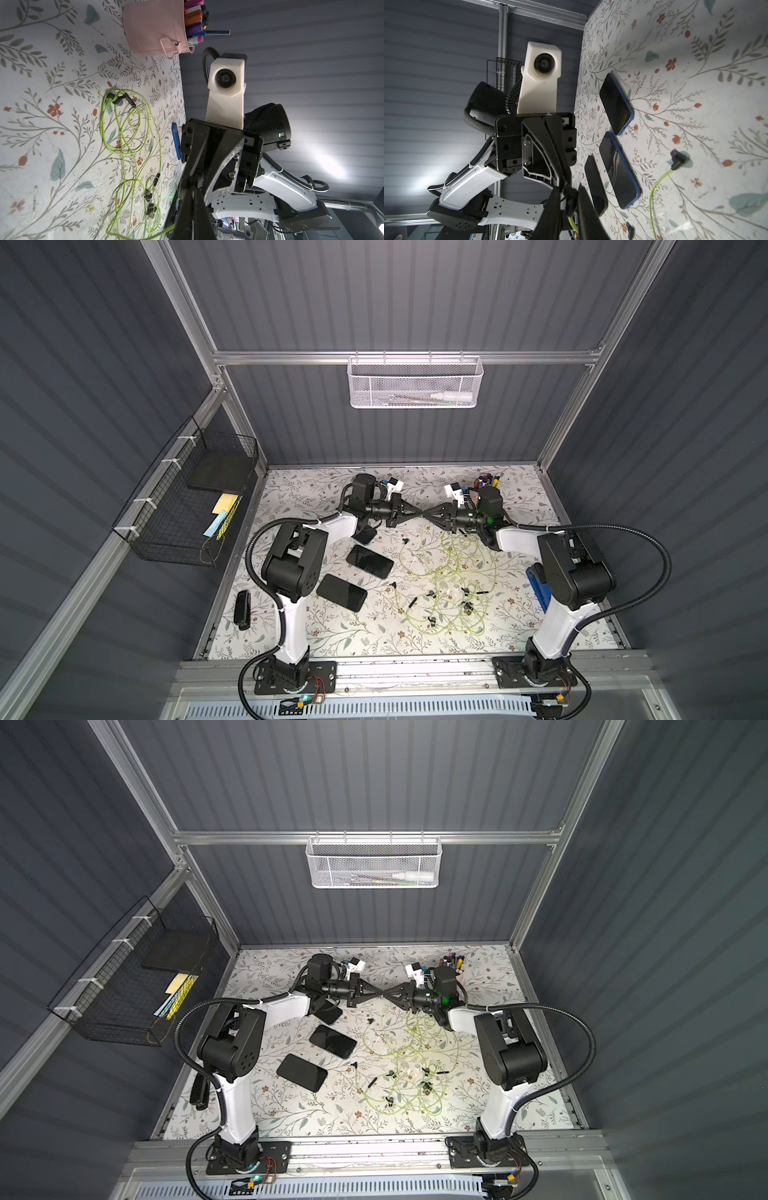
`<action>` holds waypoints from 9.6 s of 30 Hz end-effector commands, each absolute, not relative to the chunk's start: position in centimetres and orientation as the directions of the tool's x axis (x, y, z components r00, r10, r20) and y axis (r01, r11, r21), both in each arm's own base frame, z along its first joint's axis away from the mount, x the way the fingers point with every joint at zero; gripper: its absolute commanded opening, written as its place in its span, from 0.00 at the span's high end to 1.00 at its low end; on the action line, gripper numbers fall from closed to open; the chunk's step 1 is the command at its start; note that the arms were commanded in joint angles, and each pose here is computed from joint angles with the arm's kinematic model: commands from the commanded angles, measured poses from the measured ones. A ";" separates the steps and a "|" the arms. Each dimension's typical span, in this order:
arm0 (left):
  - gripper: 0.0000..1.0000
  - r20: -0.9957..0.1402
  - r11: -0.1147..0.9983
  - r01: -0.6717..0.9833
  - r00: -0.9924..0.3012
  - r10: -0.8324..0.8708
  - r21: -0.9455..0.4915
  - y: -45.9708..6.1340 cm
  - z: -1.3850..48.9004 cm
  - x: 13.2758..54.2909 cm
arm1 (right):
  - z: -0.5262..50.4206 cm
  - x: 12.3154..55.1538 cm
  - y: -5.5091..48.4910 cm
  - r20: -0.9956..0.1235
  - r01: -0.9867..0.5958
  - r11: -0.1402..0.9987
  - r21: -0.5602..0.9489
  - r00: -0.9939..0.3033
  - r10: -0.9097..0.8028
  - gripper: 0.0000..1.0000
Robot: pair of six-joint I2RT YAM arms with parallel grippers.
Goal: Plug wired earphones into phones
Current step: Pick up the wired earphone from the center of the board, then pick up the phone at the center of the board, then insert the wired earphone into the phone.
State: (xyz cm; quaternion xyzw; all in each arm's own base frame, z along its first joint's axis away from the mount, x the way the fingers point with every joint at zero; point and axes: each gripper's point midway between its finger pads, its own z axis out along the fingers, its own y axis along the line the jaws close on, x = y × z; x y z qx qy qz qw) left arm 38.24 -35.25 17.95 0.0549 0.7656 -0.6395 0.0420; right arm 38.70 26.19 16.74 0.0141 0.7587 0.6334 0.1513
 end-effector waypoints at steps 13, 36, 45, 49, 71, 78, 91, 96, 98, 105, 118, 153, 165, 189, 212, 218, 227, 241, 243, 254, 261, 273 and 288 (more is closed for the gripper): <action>0.70 -0.088 0.322 0.071 -0.995 -0.038 -0.944 -33.5 15.3 39.0 | 18.1 38.8 25.8 -0.280 -0.239 0.187 0.953 -0.931 0.234 1.00; 0.05 -0.063 0.687 -0.725 -0.685 -0.726 -0.038 -13.4 6.1 41.0 | 12.1 37.0 22.8 -0.382 -0.209 0.600 0.772 -0.908 0.175 1.00; 0.09 -0.043 0.579 -0.808 -0.578 -0.815 -0.106 -14.1 3.7 41.2 | 11.8 36.8 22.7 -0.394 -0.233 0.618 0.751 -0.909 0.136 1.00; 0.08 -0.064 0.603 -0.785 -0.600 -0.797 -0.142 -14.6 3.8 42.5 | 11.7 36.7 22.7 -0.394 -0.234 0.622 0.747 -0.910 0.130 1.00; 0.15 0.097 0.656 -0.755 -0.654 -0.750 -0.012 -16.0 -1.7 40.4 | 10.8 36.4 22.6 -0.369 -0.212 0.631 0.747 -0.921 0.127 0.99; 0.16 0.148 0.708 -0.689 -0.693 -0.706 0.154 -14.8 -2.7 38.8 | 10.6 36.4 22.6 -0.364 -0.210 0.630 0.748 -0.923 0.124 0.99; 0.29 0.109 0.674 -0.713 -0.667 -0.737 0.193 -13.8 -4.9 37.9 | 10.5 36.3 22.6 -0.360 -0.205 0.628 0.751 -0.924 0.128 0.98; 0.31 0.071 0.698 -0.704 -0.695 -0.715 0.132 -13.9 -2.4 39.2 | 10.4 35.3 22.5 -0.356 -0.207 0.632 0.747 -0.927 0.117 0.98; 0.31 0.058 0.708 -0.700 -0.706 -0.706 0.093 -14.1 -0.5 39.8 | 10.6 34.9 22.9 -0.364 -0.223 0.632 0.742 -0.926 0.100 0.98; 0.35 0.075 0.697 -0.709 -0.705 -0.705 -0.107 -16.2 6.2 40.7 | 12.0 33.5 26.0 -0.438 -0.346 0.614 0.709 -0.899 0.000 0.98; 0.57 0.232 0.343 -0.755 -0.540 -0.809 -0.558 -21.4 13.3 40.2 | 15.6 32.4 29.9 -0.669 -0.546 0.616 0.568 -0.742 -0.041 0.99; 1.00 0.339 0.177 -0.727 -0.503 -0.795 -0.664 -24.8 15.6 38.6 | 16.8 35.3 32.5 -0.782 -0.571 0.695 0.438 -0.623 -0.020 1.00; 1.00 0.338 0.179 -0.710 -0.522 -0.783 -0.681 -25.2 15.9 38.7 | 16.5 36.0 32.9 -0.776 -0.558 0.703 0.441 -0.630 -0.013 1.00; 1.00 0.344 0.170 -0.704 -0.525 -0.779 -0.689 -25.4 15.9 38.5 | 15.9 36.7 32.9 -0.759 -0.527 0.718 0.455 -0.651 0.003 1.00; 1.00 0.373 0.165 -0.708 -0.538 -0.756 -0.687 -26.7 15.6 38.2 | 16.1 38.1 33.4 -0.773 -0.512 0.724 0.462 -0.633 0.045 1.00; 1.00 0.409 0.163 -0.718 -0.551 -0.728 -0.677 -27.4 15.0 38.0 | 17.2 38.0 33.8 -0.798 -0.553 0.707 0.441 -0.601 0.027 1.00; 1.00 0.438 0.162 -0.710 -0.579 -0.688 -0.685 -28.6 14.6 38.4 | 18.3 37.2 33.8 -0.820 -0.597 0.681 0.424 -0.572 0.008 1.00; 1.00 0.443 0.155 -0.700 -0.591 -0.674 -0.697 -29.0 14.9 38.5 | 16.9 37.7 32.5 -0.793 -0.521 0.745 0.415 -0.609 0.016 1.00; 1.00 0.451 0.149 -0.703 -0.588 -0.671 -0.695 -29.1 14.7 38.4 | 17.1 37.9 32.6 -0.798 -0.518 0.743 0.425 -0.602 0.037 1.00; 1.00 0.483 0.127 -0.705 -0.594 -0.644 -0.698 -29.8 14.3 38.2 | 18.1 38.4 32.6 -0.828 -0.538 0.746 0.393 -0.560 0.033 1.00; 1.00 0.501 0.108 -0.696 -0.606 -0.618 -0.709 -30.5 15.3 38.6 | 16.5 37.7 33.4 -0.805 -0.581 0.723 0.375 -0.590 -0.057 1.00; 1.00 0.519 0.096 -0.689 -0.623 -0.585 -0.718 -31.8 15.8 38.4 | 15.2 38.7 33.5 -0.791 -0.569 0.754 0.327 -0.602 -0.112 1.00; 1.00 0.524 0.076 -0.713 -0.579 -0.624 -0.697 -30.8 14.4 37.9 | 15.9 38.3 31.8 -0.783 -0.490 0.791 0.365 -0.621 -0.023 1.00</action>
